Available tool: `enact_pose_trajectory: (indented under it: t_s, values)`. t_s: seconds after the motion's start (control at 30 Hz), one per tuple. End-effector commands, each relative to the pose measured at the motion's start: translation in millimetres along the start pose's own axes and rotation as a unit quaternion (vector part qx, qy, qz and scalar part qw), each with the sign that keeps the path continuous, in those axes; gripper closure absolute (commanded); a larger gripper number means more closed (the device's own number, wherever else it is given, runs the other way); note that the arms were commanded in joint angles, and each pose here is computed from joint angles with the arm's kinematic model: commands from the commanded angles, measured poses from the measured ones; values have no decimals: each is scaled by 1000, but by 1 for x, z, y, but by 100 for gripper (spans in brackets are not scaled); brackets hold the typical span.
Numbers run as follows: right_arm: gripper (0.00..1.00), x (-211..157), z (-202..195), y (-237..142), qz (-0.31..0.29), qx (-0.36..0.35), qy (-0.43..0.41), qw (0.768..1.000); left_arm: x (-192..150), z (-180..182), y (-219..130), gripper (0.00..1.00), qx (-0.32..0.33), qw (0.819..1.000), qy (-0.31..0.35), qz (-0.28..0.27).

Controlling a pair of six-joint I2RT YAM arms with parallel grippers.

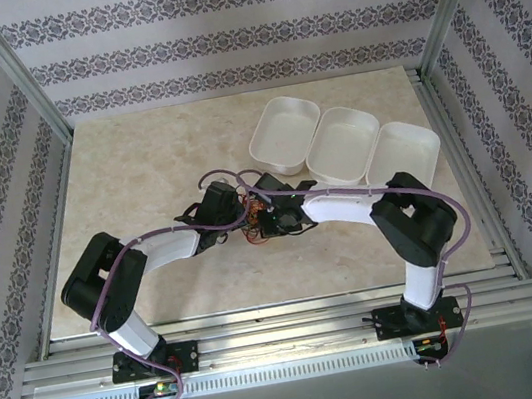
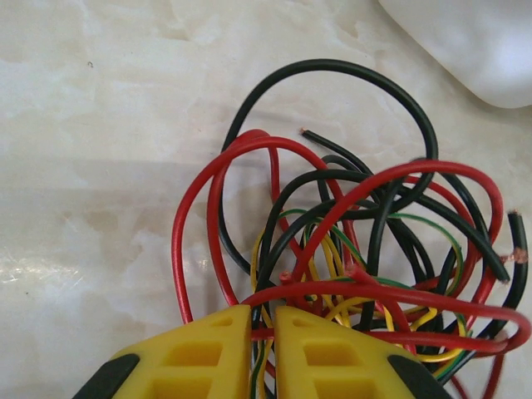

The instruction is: Untangle the cables

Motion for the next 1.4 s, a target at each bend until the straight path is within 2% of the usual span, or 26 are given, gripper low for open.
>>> enact_pose_trajectory:
  t_s: [0.0,0.27,0.9,1.37]
  values:
    - [100,9,-10,-27,-45,-9,8,999,-6,1,1,88,13,1000,10,7]
    - [100,20,-27,-57,-82,-15,15,996,-6,3,0,100,23,1000,7,5]
    - [100,34,-43,-120,-177,-5,13,984,-9,6,1,100,30,999,5,14]
    - [100,37,-30,-193,-266,81,-25,960,-12,8,4,100,39,999,4,25]
Point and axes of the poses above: each hand's point on the last joint's axis, 136 mm out from that joint toward the fingers, its own y axis out along the fingers, its own z axis along the line the jaws close on, x = y × z, the point moved 8 cm from there along -y, back along the fingers, and after that the axes turned 12 degrees about y, right-handed, at the moved point
